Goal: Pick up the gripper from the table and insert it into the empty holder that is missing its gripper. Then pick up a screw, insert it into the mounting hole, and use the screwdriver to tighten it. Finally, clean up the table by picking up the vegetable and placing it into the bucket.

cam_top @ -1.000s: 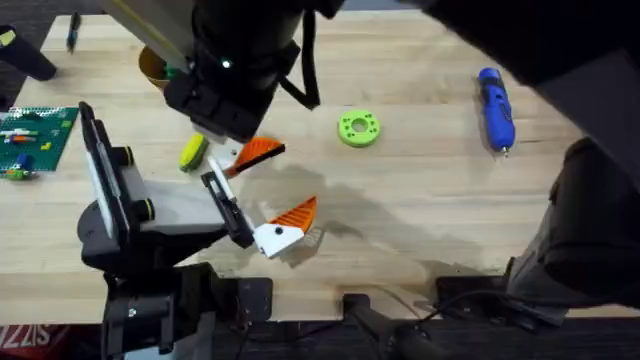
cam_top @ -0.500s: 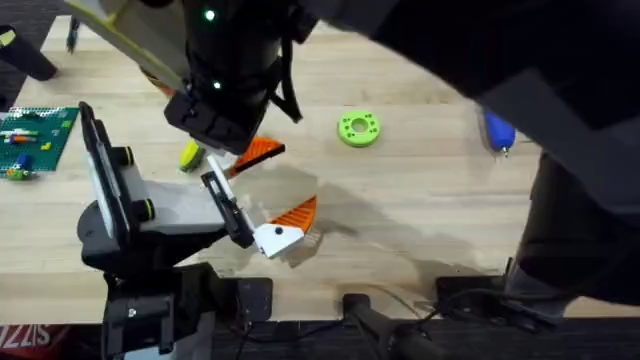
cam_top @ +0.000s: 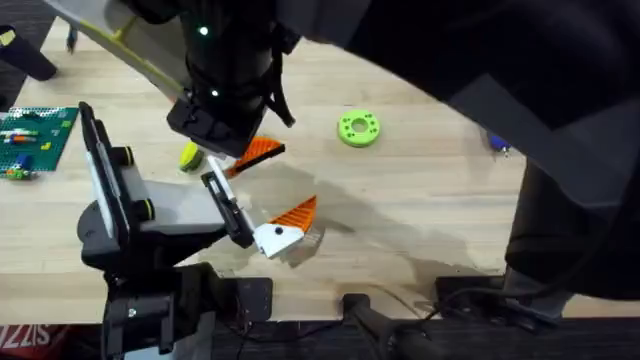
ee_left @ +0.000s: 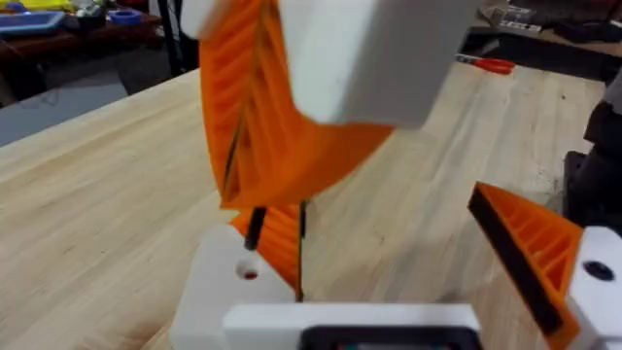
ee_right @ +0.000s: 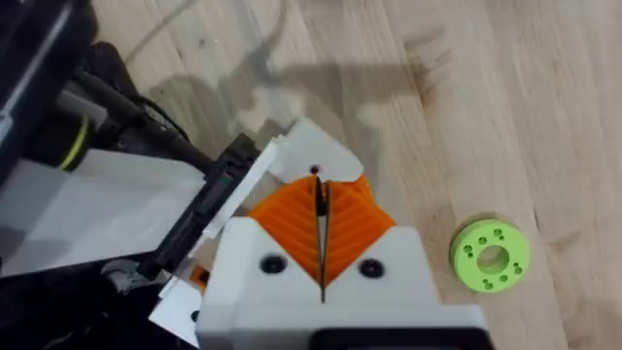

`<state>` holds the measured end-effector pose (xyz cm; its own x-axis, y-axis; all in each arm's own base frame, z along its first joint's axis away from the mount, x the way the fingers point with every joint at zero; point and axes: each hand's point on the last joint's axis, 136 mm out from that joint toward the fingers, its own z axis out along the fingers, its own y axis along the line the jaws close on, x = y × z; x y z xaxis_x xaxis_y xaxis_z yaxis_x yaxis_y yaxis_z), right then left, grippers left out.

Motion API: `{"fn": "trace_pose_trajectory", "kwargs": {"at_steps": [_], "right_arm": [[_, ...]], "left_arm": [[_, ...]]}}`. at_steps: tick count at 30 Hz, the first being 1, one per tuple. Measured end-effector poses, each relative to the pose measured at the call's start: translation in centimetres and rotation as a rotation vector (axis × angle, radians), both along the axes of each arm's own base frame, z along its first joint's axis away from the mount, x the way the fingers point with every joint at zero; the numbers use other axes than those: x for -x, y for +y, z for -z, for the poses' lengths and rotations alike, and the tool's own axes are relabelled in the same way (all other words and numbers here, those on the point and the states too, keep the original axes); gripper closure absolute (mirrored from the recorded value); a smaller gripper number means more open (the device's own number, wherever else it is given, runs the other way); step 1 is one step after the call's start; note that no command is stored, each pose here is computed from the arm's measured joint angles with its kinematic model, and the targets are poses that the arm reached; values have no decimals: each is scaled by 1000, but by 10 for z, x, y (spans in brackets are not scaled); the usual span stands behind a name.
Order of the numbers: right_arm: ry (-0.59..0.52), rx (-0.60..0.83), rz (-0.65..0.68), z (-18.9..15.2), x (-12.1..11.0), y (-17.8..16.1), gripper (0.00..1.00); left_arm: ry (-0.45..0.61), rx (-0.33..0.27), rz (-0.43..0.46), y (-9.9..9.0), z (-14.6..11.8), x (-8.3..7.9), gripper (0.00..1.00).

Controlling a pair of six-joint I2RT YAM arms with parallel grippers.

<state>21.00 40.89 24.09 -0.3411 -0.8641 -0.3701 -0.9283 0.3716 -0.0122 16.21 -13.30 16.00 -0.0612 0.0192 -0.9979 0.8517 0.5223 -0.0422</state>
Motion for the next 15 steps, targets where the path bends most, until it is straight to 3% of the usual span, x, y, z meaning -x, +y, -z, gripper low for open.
{"fn": "trace_pose_trajectory", "kwargs": {"at_steps": [15], "right_arm": [[4,8,0,4,-1,1,995]], "left_arm": [[0,0,0,0,0,0,15]]}}
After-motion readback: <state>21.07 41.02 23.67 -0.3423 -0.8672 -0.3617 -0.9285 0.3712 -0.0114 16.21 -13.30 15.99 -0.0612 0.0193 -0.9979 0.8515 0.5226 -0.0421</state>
